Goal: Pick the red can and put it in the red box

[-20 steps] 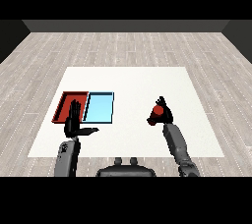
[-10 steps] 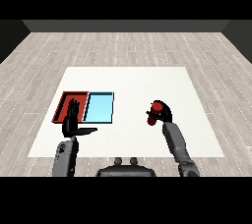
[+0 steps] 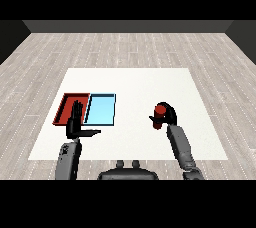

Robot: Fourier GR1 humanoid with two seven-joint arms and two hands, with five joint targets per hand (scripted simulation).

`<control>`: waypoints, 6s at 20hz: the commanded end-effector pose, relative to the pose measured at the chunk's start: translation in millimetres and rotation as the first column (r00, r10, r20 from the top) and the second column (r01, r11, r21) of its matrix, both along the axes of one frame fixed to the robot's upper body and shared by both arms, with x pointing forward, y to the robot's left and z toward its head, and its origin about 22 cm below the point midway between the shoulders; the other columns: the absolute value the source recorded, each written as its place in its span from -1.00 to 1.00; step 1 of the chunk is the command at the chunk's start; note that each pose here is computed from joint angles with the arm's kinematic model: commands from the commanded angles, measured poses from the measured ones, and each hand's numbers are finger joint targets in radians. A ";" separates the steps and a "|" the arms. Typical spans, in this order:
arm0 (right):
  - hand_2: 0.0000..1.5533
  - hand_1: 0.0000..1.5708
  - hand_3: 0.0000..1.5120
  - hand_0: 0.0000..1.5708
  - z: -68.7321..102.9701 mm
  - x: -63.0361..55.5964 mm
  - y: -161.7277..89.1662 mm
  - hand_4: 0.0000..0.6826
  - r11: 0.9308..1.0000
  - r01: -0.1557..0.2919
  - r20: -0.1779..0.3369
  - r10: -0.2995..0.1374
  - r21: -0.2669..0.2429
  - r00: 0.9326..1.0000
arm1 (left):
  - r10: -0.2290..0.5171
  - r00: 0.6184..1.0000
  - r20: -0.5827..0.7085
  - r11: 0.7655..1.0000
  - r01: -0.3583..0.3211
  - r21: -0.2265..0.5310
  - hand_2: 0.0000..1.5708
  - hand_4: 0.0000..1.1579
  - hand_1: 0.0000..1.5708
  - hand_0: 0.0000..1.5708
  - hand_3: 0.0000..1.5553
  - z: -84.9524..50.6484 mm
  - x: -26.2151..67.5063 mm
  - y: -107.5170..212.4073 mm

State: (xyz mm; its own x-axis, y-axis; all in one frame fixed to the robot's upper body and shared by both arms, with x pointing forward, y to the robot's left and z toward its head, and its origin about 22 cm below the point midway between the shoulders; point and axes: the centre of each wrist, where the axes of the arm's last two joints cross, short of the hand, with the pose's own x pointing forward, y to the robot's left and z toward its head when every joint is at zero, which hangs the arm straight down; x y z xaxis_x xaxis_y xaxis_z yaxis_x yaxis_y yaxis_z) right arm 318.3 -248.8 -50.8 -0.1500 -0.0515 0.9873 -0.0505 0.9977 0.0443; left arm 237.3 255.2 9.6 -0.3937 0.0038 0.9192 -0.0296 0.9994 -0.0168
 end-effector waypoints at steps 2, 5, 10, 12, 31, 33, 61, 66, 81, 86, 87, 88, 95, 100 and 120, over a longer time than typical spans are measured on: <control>0.86 0.84 0.86 0.84 15.0 -4.7 16.2 0.91 1.000 0.008 0.071 -0.008 0.009 0.997 | -0.029 1.000 -0.009 0.999 0.029 0.015 -1.00 -1.00 -1.00 -1.00 -1.00 -1.3 -8.3 -8.7; 0.85 0.83 0.86 0.83 49.4 8.3 5.7 0.92 1.000 -0.019 0.089 0.019 0.002 0.996 | -0.026 0.999 -0.024 0.998 0.027 0.052 -1.00 -1.00 -1.00 -1.00 -1.00 -1.8 3.6 -7.8; 0.87 0.83 0.87 0.83 40.4 -7.3 11.1 0.90 1.000 -0.023 0.143 0.020 0.018 0.990 | -0.113 0.993 -0.033 0.993 0.114 0.033 -1.00 -1.00 -1.00 -1.00 -1.00 19.4 16.8 -49.0; 0.86 0.82 0.88 0.82 43.3 -6.2 12.2 0.91 1.000 0.004 0.138 -0.007 0.022 0.990 | -0.161 0.984 -0.081 0.986 0.164 0.028 -1.00 -1.00 -1.00 -1.00 -1.00 8.0 11.4 -56.9; 0.81 0.77 0.84 0.77 76.8 7.5 141.0 0.86 0.996 -0.085 0.212 0.077 0.028 0.974 | -0.315 0.941 -0.122 0.949 0.315 -0.024 -1.00 -1.00 -1.00 -1.00 -1.00 8.5 30.4 -142.0; 0.81 0.75 0.85 0.75 79.5 -10.8 155.8 0.83 0.994 -0.104 0.218 0.093 0.043 0.972 | -0.299 0.948 -0.106 0.954 0.299 -0.013 -1.00 -1.00 -1.00 -1.00 -1.00 27.0 38.0 -153.7; 0.87 0.85 0.85 0.85 113.2 -45.1 199.6 0.59 0.966 -0.241 0.267 0.209 0.095 0.941 | -0.321 0.931 -0.173 0.943 0.332 0.037 -1.00 -1.00 -1.00 -1.00 -1.00 21.7 43.2 -185.7; 0.89 0.93 0.86 0.93 123.5 -29.1 202.3 0.51 0.969 -0.235 0.292 0.205 0.071 0.934 | -0.230 0.959 -0.167 0.962 0.250 0.112 -0.03 0.18 -0.07 -0.07 -0.68 10.3 54.7 -190.9; 0.87 0.93 0.84 0.93 127.4 -41.4 215.4 0.58 0.962 -0.255 0.308 0.213 0.101 0.927 | -0.170 0.966 -0.193 0.975 0.193 0.108 0.91 0.50 1.00 1.00 0.74 18.1 38.3 -205.5; 0.88 0.93 0.85 0.93 106.9 -37.2 209.1 0.61 0.970 -0.220 0.306 0.179 0.104 0.935 | -0.177 0.968 -0.178 0.980 0.189 0.057 0.94 0.53 1.00 1.00 0.83 17.5 43.5 -204.2; 0.88 0.92 0.85 0.92 97.5 -31.0 186.4 0.60 0.965 -0.237 0.327 0.189 0.115 0.926 | -0.173 0.971 -0.163 0.980 0.187 0.071 0.95 0.57 1.00 1.00 0.83 23.1 38.4 -212.7; 0.87 0.89 0.85 0.89 114.0 -31.6 196.2 0.60 0.963 -0.250 0.310 0.207 0.105 0.928 | -0.143 0.979 -0.146 0.986 0.154 0.068 0.95 0.60 1.00 1.00 0.83 39.3 55.9 -194.5; -1.00 -1.00 -1.00 -1.00 115.8 -33.0 190.8 -1.00 0.947 -0.298 0.325 0.247 0.118 0.913 | -0.163 0.975 -0.153 0.984 0.172 0.045 1.00 0.97 1.00 1.00 0.92 22.1 48.4 -198.0; -1.00 -1.00 -1.00 -1.00 129.3 -28.7 193.0 -1.00 0.955 -0.282 0.352 0.232 0.095 0.907 | -0.150 0.978 -0.148 0.986 0.159 0.050 1.00 0.98 1.00 1.00 0.92 21.4 55.0 -190.0; -1.00 -1.00 -1.00 -1.00 196.0 -62.5 83.5 -1.00 0.989 -0.044 0.514 -0.034 0.140 0.857 | -0.077 0.983 -0.169 0.992 0.092 0.081 0.99 0.95 1.00 1.00 0.88 0.7 36.2 -139.9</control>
